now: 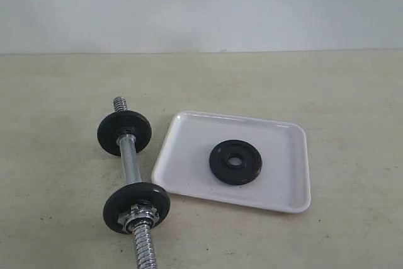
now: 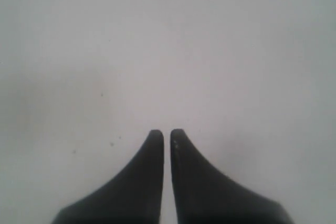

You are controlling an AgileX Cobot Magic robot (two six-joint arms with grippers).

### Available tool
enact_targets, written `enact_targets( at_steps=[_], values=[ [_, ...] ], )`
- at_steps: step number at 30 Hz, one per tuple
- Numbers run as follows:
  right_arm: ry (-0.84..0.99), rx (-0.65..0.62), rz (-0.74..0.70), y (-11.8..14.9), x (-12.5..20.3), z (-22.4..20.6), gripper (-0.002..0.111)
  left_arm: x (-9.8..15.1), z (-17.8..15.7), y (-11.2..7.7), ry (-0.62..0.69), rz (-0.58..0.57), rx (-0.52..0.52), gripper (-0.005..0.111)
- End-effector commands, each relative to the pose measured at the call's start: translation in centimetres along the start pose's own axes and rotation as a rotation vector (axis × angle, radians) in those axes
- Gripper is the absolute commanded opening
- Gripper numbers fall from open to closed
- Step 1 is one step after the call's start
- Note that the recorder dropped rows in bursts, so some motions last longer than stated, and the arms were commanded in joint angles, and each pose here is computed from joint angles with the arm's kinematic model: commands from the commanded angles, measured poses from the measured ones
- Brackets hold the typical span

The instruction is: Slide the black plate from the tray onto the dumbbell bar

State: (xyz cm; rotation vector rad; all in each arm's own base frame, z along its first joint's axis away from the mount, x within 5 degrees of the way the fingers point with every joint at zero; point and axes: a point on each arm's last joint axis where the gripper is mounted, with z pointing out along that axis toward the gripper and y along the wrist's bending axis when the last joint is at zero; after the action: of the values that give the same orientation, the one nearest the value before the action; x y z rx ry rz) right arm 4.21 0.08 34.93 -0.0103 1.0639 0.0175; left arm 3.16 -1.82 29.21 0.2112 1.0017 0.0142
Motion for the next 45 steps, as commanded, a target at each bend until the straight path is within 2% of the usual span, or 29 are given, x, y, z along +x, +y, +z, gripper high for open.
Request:
enact_targets(
  at_steps=[1, 7, 10, 13, 15, 17, 20, 25, 38, 45],
  values=[
    [0.399, -0.004, -0.02, 0.0, 0.8, 3.0, 0.0, -0.8, 0.2, 1.6, 0.156, -0.108, -0.156, 0.004],
    [0.825, -0.054, -0.101, 0.1, 2.9, 6.7, 0.0, -1.7, 2.0, 3.0, 0.287, -0.085, -0.238, 0.004],
    [0.986, -0.115, -0.083, 0.5, 4.4, 8.0, 0.0, -0.6, 3.5, 3.4, 0.393, -0.091, -0.253, 0.004],
    [1.057, -0.186, -0.036, 1.2, 5.7, 9.0, 0.0, 1.0, 4.6, 3.7, 0.501, -0.113, -0.264, 0.004],
    [1.062, -0.192, 0.08, 1.8, 6.5, 9.8, 0.0, 2.4, 5.7, 3.6, 0.573, -0.126, -0.243, 0.004],
    [1.026, -0.179, 0.139, 1.9, 6.5, 10.3, 0.0, 2.8, 6.7, 3.2, 0.542, -0.184, -0.196, 0.004],
    [0.99, -0.166, 0.143, 1.9, 6.4, 10.6, 0.0, 2.5, 7.1, 2.9, 0.493, -0.265, -0.174, 0.004],
    [0.91, -0.136, 0.137, 1.6, 6.0, 11.3, 0.0, 2.1, 7.4, 2.6, 0.441, -0.275, -0.131, 0.004],
    [0.878, -0.123, 0.136, 1.5, 5.8, 11.5, 0.0, 1.5, 7.7, 2.2, 0.376, -0.285, -0.075, 0.004],
    [0.843, -0.109, 0.151, 1.4, 5.6, 11.8, 0.0, 4.0, 8.2, 2.7, 0.542, -0.278, -0.134, 0.004]
  ],
)
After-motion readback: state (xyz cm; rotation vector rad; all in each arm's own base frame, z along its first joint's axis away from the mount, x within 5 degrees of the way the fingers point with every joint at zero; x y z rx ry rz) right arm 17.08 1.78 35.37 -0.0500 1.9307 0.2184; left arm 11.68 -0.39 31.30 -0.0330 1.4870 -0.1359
